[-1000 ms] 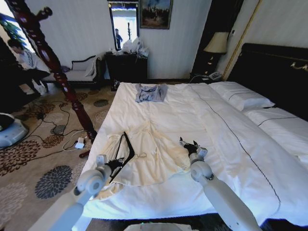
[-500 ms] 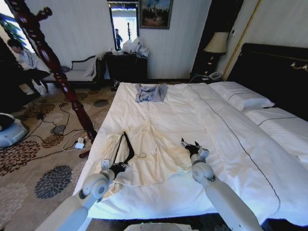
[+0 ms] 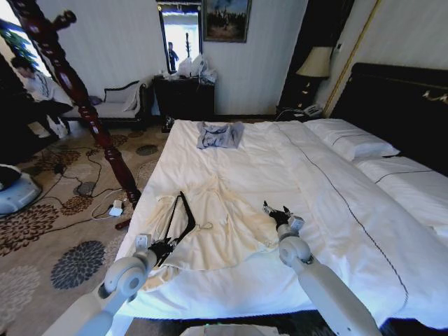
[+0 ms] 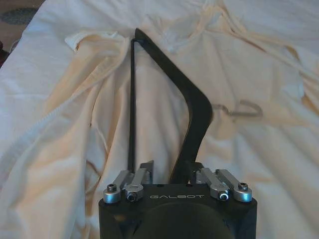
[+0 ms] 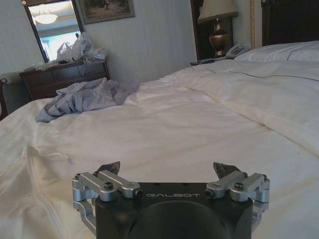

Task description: Pick up the clothes from the bed and hang them on the clothes hanger.

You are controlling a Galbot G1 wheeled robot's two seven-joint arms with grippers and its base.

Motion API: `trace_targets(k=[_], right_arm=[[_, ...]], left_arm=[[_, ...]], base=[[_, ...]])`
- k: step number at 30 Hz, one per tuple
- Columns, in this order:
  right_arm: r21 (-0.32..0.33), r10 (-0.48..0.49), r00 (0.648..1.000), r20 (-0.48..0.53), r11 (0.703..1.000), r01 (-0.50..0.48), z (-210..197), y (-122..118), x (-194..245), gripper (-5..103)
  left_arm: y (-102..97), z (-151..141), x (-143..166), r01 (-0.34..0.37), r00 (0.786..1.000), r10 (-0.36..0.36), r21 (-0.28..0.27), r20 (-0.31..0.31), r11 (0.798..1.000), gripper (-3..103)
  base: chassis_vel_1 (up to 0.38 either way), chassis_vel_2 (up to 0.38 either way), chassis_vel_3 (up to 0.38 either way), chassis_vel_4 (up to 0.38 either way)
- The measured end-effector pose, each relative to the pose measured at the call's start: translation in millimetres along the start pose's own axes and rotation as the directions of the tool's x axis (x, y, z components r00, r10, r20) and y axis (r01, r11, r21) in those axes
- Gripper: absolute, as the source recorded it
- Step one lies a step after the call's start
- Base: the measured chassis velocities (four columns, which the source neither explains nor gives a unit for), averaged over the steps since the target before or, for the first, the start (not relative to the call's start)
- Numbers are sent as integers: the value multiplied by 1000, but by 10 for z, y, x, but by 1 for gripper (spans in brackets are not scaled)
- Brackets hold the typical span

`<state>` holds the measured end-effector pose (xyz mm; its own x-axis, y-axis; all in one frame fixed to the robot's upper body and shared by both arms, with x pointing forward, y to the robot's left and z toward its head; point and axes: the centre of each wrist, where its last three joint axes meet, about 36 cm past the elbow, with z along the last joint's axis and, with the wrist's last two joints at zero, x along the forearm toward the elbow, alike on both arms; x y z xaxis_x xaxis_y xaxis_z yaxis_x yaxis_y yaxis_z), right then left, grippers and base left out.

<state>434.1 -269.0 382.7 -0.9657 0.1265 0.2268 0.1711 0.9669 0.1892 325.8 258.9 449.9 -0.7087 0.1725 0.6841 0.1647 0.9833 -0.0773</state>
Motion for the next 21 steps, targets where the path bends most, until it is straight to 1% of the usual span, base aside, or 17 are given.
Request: trace_targets(k=[1, 3, 5, 6, 9, 10, 11, 12, 13, 15, 16, 18, 19, 20, 21], right_arm=[[0, 0, 1000, -1, 1000, 0, 8, 2, 5, 100], [2, 1, 1000, -2, 1000, -1, 15, 1, 11, 100], [4, 1, 1000, -3, 1000, -1, 22, -2, 21, 100], [5, 1, 1000, -3, 1000, -1, 23, -6, 25, 100], [10, 8, 1000, -3, 1000, -8, 18, -32, 31, 100], [10, 8, 1000, -3, 1000, -8, 18, -32, 31, 100], [11, 10, 1000, -3, 1000, -10, 16, -36, 30, 100], [12, 12, 1000, -2, 1000, -12, 14, -40, 30, 100], [13, 14, 1000, -2, 1000, -14, 13, -43, 29, 100], [13, 16, 1000, -2, 1000, -16, 12, -44, 27, 100], [13, 17, 1000, -3, 1000, -17, 12, -44, 24, 100], [13, 18, 1000, -4, 1000, -18, 15, -40, 18, 100], [13, 18, 1000, -4, 1000, -18, 15, -40, 18, 100], [13, 18, 1000, -5, 1000, -18, 17, -40, 17, 100], [13, 19, 1000, -7, 1000, -19, 21, -41, 16, 100]], left_arm=[[-25, 34, -14, -3, 1000, 3, -3, -6, 1000, 50], [-42, 58, -27, -3, 1000, 3, -7, -9, 1000, 50], [-63, 91, -44, -1, 1000, 1, -14, -14, 1000, 61], [-69, 103, -50, 0, 1000, 0, -15, -16, 1000, 61], [-82, 143, -65, 2, 1000, -3, -18, -22, 1000, 77], [-82, 143, -65, 2, 1000, -3, -18, -22, 1000, 77], [-87, 151, -69, 1, 1000, -2, -19, -23, 1000, 82], [-94, 159, -73, -1, 1000, 1, -19, -24, 1000, 82], [-113, 177, -84, -7, 1000, 6, -20, -23, 1000, 92], [-124, 184, -92, -9, 1000, 9, -19, -23, 1000, 92], [-137, 190, -106, -12, 1000, 11, -16, -21, 1000, 95], [-148, 190, -148, -11, 1000, 11, -8, -14, 1000, 85], [-148, 190, -148, -11, 1000, 11, -8, -14, 1000, 85], [-147, 188, -157, -11, 1000, 11, -6, -13, 1000, 81], [-145, 183, -166, -11, 1000, 11, -5, -12, 1000, 81]], base=[[0, 0, 0, 0], [0, 0, 0, 0], [0, 0, 0, 0], [0, 0, 0, 0], [0, 0, 0, 0], [0, 0, 0, 0], [0, 0, 0, 0], [0, 0, 0, 0], [0, 0, 0, 0], [0, 0, 0, 0], [0, 0, 0, 0], [0, 0, 0, 0], [0, 0, 0, 0], [0, 0, 0, 0], [0, 0, 0, 0]])
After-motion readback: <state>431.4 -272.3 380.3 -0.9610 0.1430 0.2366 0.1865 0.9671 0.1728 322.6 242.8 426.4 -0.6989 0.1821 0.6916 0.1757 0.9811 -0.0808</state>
